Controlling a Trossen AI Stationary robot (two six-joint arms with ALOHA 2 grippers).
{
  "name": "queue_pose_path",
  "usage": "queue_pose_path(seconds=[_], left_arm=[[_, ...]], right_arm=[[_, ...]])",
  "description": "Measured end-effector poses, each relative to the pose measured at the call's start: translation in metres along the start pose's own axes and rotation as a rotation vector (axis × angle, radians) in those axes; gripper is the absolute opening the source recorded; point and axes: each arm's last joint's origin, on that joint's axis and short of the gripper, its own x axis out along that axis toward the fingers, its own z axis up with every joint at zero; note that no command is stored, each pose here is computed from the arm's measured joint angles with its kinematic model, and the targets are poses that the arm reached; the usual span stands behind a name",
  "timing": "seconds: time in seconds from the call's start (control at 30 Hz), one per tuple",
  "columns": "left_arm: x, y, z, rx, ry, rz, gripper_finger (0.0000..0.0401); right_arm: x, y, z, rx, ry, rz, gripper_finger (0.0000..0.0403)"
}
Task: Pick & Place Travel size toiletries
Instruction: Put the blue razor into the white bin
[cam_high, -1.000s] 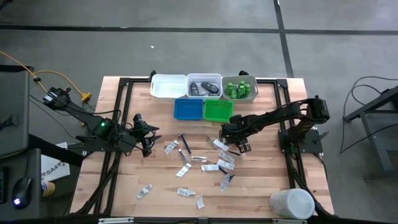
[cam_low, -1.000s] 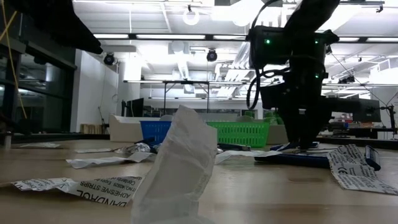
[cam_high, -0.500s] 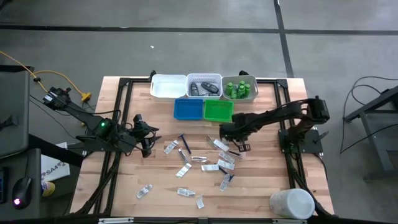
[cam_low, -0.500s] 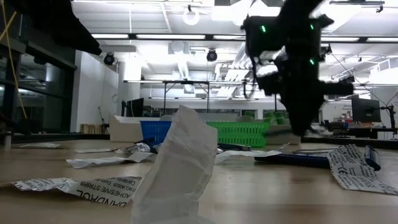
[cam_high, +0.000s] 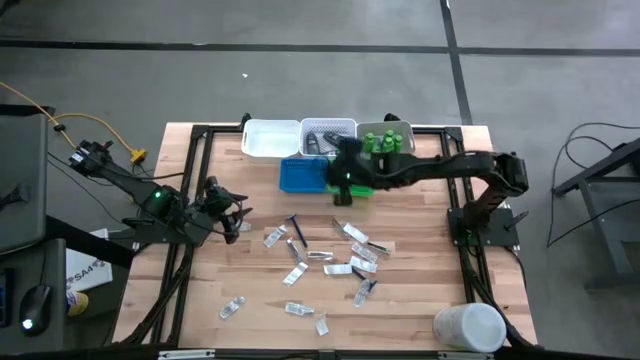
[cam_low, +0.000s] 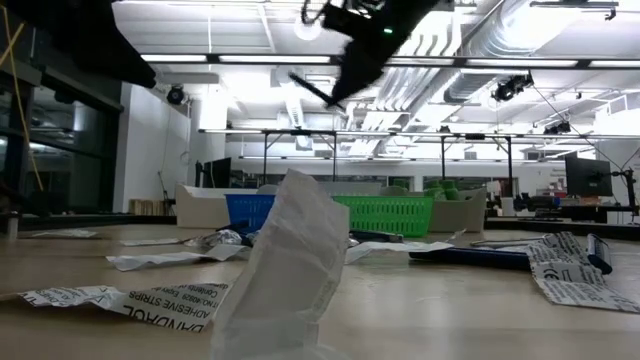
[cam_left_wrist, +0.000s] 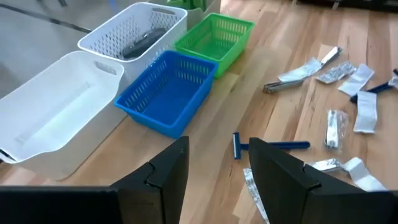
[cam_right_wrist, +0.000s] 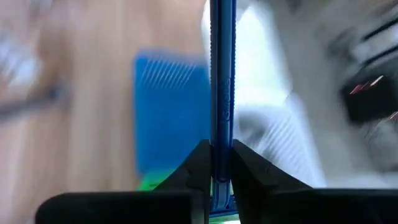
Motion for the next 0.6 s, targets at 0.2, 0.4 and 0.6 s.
queue_pose_path(seconds=[0.2,0.4,0.6], left_arm=[[-0.003,0.003,0.001,-0.015,-0.012,-0.006,0.0166],[-0.004,0.004,0.001,-0.018,-0.009,-0.012,0.0166],[-0.005,0.006,0.002,-0.027,-0.016,-0.017,0.0166]], right_arm=[[0.024,-0.046,0.020,0.127,-0.365,-0.086,0.0032],[0.065,-0.075,0.023,0.204,-0.505,-0.072,0.0032],[0.107,-0.088,0.047,0.227,-0.511,-0.035,0.0032]])
